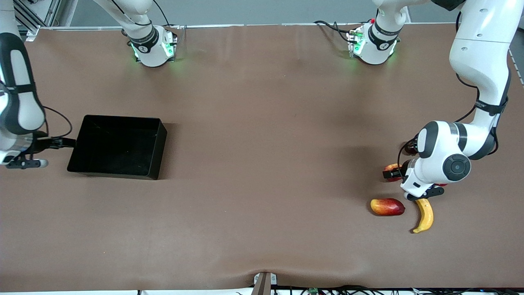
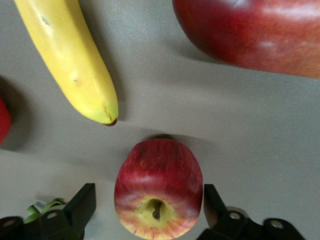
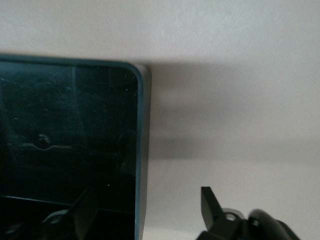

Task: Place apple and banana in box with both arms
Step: 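Grasp the red apple with the left gripper while the right gripper reaches the box, then push the black box toward the table middle with the right gripper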

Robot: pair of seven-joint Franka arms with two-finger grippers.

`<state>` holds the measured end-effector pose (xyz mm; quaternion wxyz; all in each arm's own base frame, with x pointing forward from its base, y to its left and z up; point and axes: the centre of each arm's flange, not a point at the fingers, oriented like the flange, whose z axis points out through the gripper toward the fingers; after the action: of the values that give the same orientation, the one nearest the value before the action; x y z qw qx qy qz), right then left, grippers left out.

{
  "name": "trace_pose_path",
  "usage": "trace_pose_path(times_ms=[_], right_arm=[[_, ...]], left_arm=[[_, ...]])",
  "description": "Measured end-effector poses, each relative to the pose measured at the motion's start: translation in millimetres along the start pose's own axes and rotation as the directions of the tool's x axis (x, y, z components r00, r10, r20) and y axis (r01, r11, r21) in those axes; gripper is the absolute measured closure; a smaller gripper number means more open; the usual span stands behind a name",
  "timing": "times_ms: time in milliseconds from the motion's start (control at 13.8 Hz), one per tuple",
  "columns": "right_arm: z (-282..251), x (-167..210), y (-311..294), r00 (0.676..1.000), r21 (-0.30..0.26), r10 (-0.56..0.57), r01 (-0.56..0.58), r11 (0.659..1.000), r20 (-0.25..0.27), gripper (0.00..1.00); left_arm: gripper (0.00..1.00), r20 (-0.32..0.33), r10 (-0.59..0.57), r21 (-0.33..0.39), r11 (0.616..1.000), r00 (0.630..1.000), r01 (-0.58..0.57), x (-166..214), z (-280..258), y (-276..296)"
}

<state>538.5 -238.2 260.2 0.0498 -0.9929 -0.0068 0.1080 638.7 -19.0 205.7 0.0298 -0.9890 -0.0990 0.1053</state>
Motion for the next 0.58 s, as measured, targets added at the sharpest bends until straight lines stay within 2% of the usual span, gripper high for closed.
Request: trace_pose_path(times_ms=[73,145,508,581], right_arm=[[9.8,-3.5,-1.4,1.0,0.001,0.0,0.0,1.0,0.003,0.3],[15.6,-6.5,-2.6,1.0,0.004,0.001,-0.001,1.0,0.009,0.39],[16.7,-16.3,-9.8,1.0,0.011,-0.001,0.001,1.0,0.018,0.93],[14.0,-16.6,-11.7,1.0,0.012,-0.004,0.003,1.0,0.018,0.94]], left_arm=[[0.25,0.0,-0.014,-0.001,1.0,1.0,0.014,0.1,0.7,0.7],[0.32,-0.004,-0.033,-0.002,0.999,0.999,0.033,0.6,-1.3,1.4],[0.32,-0.068,-0.057,-0.013,0.998,0.996,0.056,2.6,-49.8,4.9],[0.32,-0.075,-0.059,-0.009,0.998,0.995,0.058,1.3,-67.7,3.7]])
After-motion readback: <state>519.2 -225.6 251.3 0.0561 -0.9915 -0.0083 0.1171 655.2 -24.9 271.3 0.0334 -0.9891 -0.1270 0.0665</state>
